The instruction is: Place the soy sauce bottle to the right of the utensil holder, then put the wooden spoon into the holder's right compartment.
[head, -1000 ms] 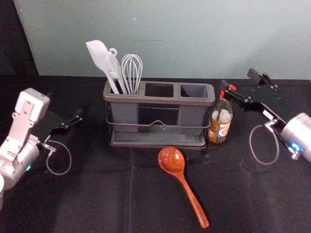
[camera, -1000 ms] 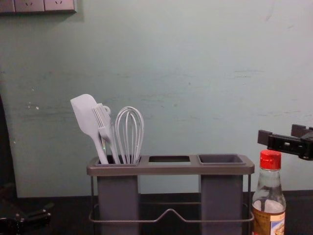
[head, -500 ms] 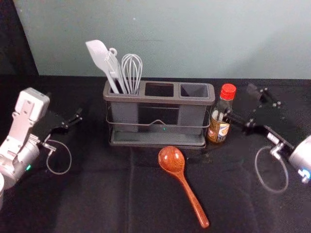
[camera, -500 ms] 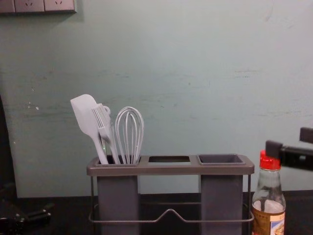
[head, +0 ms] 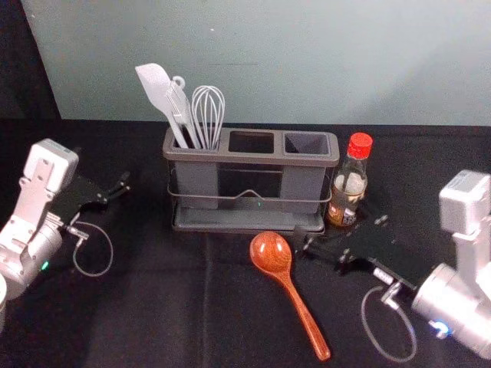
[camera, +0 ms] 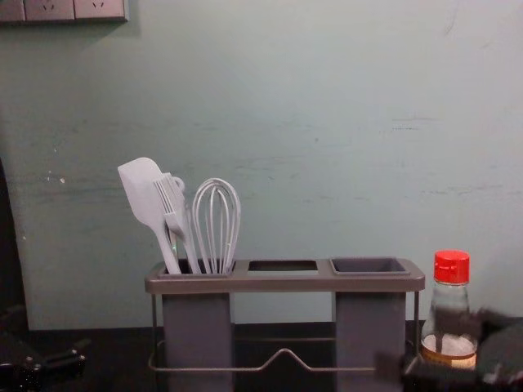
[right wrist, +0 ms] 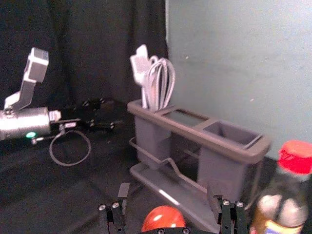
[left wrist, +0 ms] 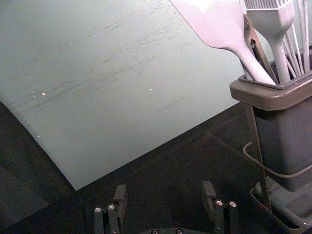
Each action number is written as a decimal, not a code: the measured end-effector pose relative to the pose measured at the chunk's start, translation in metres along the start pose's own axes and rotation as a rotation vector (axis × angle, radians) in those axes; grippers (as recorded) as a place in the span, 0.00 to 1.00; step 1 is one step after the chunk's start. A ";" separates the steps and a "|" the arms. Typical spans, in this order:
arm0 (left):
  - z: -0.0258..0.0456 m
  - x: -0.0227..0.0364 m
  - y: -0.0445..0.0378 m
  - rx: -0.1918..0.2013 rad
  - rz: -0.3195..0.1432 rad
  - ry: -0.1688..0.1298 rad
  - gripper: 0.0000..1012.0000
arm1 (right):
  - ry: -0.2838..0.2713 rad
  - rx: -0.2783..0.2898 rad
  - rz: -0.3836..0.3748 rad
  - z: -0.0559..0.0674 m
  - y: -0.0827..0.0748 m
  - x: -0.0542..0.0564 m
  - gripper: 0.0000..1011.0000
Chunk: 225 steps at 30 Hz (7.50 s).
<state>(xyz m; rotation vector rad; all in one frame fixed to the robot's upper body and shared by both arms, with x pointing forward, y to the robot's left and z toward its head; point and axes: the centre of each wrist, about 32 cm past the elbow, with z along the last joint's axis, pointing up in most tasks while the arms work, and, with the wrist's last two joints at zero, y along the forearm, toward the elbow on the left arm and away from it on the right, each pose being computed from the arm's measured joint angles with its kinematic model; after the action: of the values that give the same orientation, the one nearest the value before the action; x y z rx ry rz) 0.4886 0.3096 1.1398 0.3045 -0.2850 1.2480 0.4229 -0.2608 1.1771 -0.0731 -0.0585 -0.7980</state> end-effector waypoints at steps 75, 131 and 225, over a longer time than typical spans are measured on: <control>0.0000 0.0000 0.0000 0.000 0.000 0.000 0.99 | 0.024 -0.630 -0.115 0.049 0.103 -0.040 0.99; 0.0000 0.0000 0.0000 0.000 0.000 0.000 0.99 | 0.048 -0.650 -0.109 0.037 0.126 -0.037 0.99; 0.0000 0.0000 0.0000 0.000 0.000 0.000 0.99 | -0.026 -0.011 -0.037 0.029 0.009 -0.021 0.83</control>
<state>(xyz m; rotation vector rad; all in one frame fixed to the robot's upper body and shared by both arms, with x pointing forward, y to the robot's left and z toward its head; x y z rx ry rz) 0.4886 0.3097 1.1398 0.3045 -0.2851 1.2480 0.4141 -0.2376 1.2037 -0.0935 -0.0805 -0.8344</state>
